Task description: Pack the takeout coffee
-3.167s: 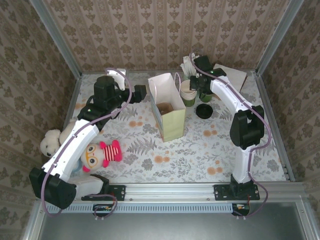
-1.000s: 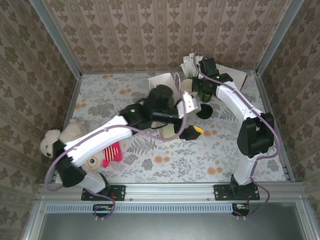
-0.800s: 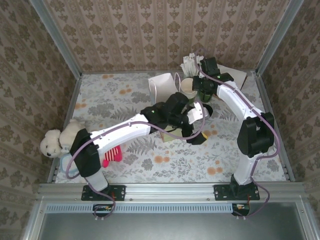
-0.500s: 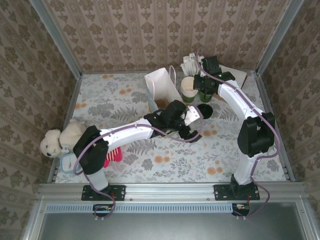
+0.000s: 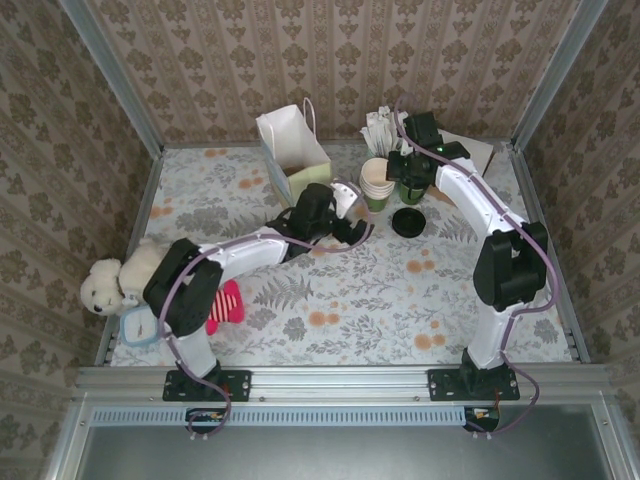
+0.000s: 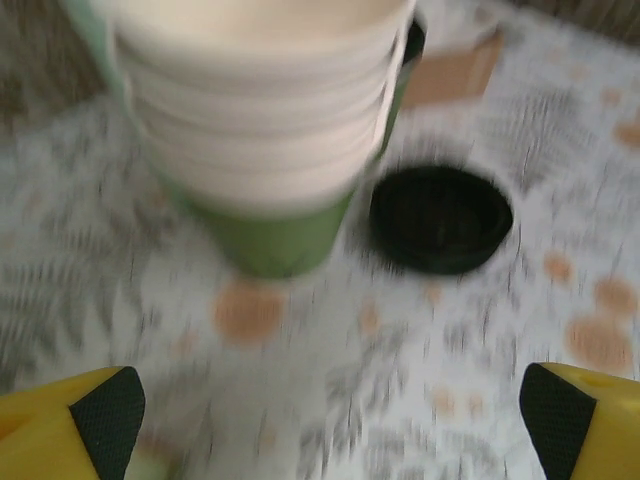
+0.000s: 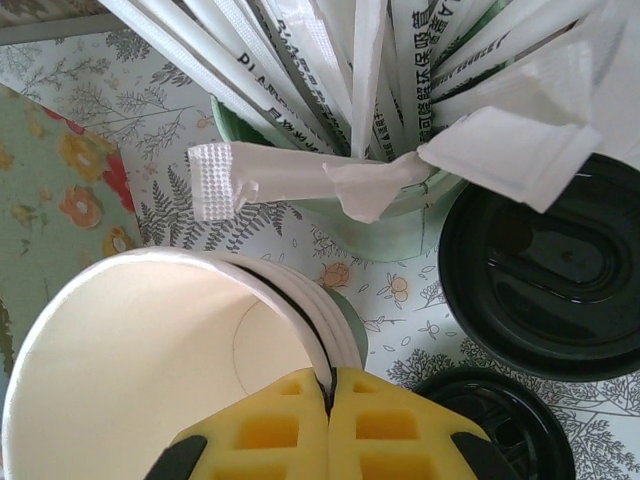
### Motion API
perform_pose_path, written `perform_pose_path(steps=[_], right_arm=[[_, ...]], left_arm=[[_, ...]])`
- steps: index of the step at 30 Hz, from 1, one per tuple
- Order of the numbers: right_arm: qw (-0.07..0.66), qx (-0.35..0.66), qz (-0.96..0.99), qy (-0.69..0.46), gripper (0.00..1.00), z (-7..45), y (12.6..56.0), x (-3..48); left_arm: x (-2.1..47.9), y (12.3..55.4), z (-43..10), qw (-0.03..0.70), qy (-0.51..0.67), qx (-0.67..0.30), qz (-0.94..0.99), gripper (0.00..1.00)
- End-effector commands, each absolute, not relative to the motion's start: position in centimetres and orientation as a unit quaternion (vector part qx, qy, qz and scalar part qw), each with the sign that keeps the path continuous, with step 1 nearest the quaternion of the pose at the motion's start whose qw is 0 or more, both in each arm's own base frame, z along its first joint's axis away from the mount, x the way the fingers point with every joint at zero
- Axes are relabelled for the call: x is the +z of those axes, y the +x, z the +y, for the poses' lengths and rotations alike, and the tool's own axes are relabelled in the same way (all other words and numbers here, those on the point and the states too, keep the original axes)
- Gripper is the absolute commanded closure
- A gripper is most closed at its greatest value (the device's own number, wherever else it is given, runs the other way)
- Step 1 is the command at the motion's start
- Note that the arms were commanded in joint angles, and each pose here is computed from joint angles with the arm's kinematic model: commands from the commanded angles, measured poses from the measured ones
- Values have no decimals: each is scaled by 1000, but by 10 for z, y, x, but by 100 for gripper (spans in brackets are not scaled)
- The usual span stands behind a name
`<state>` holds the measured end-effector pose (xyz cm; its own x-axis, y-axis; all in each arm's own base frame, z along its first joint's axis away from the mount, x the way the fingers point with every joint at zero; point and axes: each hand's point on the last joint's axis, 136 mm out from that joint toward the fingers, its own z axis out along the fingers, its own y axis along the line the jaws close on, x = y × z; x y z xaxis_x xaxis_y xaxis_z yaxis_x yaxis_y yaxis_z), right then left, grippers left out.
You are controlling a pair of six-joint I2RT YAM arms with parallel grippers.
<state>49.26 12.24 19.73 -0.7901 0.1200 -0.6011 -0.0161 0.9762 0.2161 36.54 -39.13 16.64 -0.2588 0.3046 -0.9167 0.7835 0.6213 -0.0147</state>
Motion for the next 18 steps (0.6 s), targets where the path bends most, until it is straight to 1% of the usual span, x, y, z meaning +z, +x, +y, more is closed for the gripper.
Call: perform_pose_path(steps=[1, 2, 6, 11, 18], right_arm=[[307, 118, 943, 39, 100, 126, 490, 199], [304, 119, 944, 41, 100, 126, 489, 198], [299, 115, 946, 43, 100, 124, 485, 198], [290, 112, 950, 41, 100, 124, 484, 195], [285, 112, 951, 43, 100, 125, 487, 190]], left_arm=[[197, 390, -416, 620, 323, -279, 659, 0], [198, 396, -418, 635, 316, -282, 646, 0], [192, 406, -425, 640, 329, -277, 637, 0], [187, 418, -418, 657, 309, -271, 633, 0], [190, 423, -428, 662, 318, -301, 608, 0]])
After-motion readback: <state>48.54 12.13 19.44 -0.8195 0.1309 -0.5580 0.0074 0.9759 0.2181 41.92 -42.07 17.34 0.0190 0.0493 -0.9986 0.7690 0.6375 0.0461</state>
